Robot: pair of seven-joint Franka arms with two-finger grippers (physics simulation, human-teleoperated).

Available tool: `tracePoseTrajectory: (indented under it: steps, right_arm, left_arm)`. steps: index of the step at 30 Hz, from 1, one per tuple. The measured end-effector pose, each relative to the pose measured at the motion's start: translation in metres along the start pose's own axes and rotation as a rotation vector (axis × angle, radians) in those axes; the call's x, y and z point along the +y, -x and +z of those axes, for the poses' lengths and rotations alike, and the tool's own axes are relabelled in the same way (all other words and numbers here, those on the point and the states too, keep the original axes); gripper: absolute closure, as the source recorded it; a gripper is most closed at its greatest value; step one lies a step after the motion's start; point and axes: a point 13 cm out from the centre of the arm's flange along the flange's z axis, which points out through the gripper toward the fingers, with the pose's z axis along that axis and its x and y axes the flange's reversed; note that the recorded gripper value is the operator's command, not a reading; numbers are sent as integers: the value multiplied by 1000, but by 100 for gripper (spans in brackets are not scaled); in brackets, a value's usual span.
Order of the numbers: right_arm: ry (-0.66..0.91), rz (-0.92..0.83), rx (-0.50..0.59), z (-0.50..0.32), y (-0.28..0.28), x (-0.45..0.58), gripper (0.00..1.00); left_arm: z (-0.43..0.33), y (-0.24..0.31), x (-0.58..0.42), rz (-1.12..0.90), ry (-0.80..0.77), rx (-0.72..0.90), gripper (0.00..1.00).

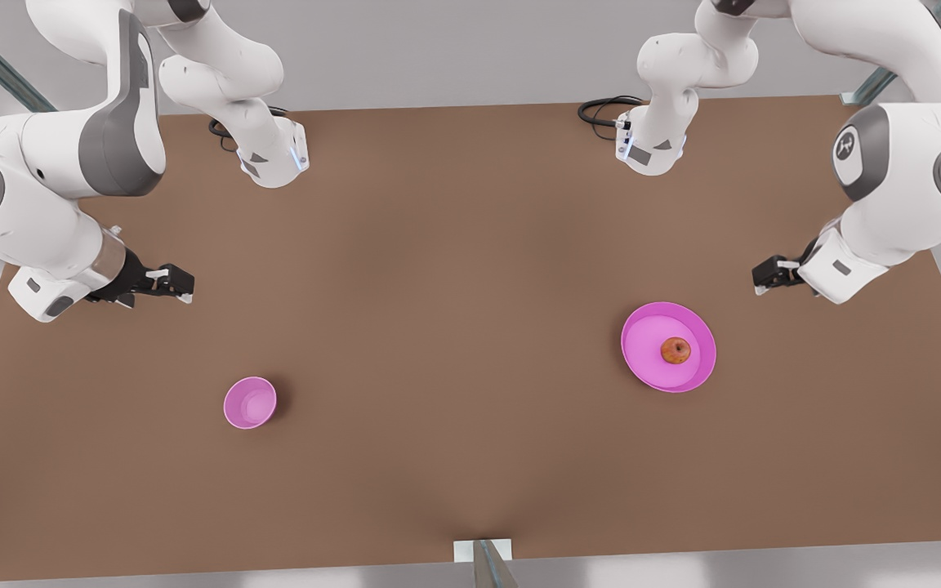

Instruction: Use the left arm to pick up the apple from the plate, transfer it to the gripper of the right arm, and then use the right arm to place it into the bowl

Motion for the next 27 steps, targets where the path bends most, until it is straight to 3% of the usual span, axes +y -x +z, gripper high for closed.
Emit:
tracePoseTrajectory:
  steps: [3,9,18,27]
  right_arm:
    - [0,1,1,0,0,0,0]
    - [1,7,6,2,-1,-3,0]
    - [2,7,9,3,-1,-3,0]
    - [2,10,9,3,-2,-6,0]
  left_arm:
    - [23,7,-9,18,-2,31,0]
    - [177,-12,-29,31,-41,149,0]
    - [321,-6,-35,3,-62,10,0]
    - [370,8,-32,-32,-72,-74,0]
